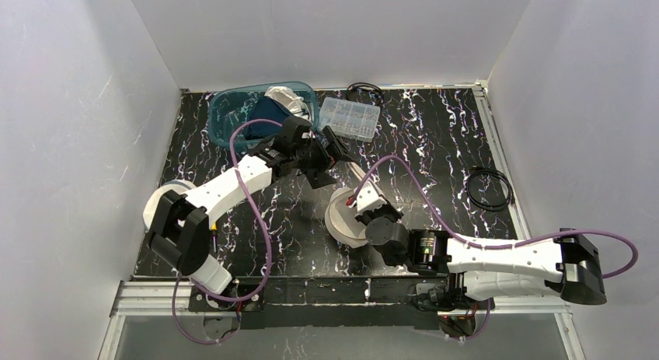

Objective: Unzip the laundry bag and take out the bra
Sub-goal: Close the laundry bag at the center of the board.

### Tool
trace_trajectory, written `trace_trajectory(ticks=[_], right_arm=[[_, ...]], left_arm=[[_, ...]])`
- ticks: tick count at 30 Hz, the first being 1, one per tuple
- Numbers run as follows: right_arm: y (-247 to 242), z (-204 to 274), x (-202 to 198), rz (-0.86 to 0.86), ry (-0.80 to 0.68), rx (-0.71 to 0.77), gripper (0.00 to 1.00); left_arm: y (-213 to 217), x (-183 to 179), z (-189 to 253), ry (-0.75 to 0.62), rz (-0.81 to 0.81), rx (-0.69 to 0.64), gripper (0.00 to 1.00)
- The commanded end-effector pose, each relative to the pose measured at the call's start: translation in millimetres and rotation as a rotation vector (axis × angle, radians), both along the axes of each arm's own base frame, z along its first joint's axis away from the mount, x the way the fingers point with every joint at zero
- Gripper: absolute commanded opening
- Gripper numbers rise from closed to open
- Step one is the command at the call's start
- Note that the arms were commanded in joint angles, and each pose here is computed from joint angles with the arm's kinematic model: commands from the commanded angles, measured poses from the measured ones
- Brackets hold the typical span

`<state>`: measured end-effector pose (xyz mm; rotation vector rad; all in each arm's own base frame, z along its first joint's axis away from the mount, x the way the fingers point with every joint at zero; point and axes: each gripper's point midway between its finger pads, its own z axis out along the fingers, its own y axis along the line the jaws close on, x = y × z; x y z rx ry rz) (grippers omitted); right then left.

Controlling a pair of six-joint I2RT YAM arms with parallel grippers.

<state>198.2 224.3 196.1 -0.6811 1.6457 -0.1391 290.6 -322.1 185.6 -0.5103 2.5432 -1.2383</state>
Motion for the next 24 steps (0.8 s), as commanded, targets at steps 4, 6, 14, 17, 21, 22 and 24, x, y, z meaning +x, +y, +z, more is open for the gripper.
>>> trace_trajectory(ticks=[4,6,14,17,21,22,24], right_arm=[[5.6,7.6,-0.1,-0.005,-0.028,0.033,0.01],[7.1,7.1,-0.8,0.003,-0.026,0.033,0.01],[11.6,7.2,-2.5,0.027,-0.014,0.030,0.01],[13.5,7.7,-3.1,0.035,-0.010,0.038,0.01],[20.4,9.9,-5.3,0.062,0.008,0.048,0.01],[23.0,9.8,-6.8,0.077,0.021,0.052,0.01],[31.1,13.8,-10.7,0.113,0.048,0.077,0.06]], left_arm=[[-8.9,20.2,20.0,-0.025,0.034,-0.018,0.96],[-12.4,20.2,19.8,-0.024,0.026,-0.020,0.87],[-18.3,10.4,28.6,-0.062,0.001,-0.050,0.41],[-19.2,6.0,29.5,-0.067,-0.016,-0.051,0.27],[-18.0,0.8,26.6,-0.074,-0.030,-0.042,0.05],[-17.8,-0.9,26.9,-0.077,-0.035,-0.044,0.00],[-17.3,-3.8,28.5,-0.087,-0.042,-0.051,0.00]])
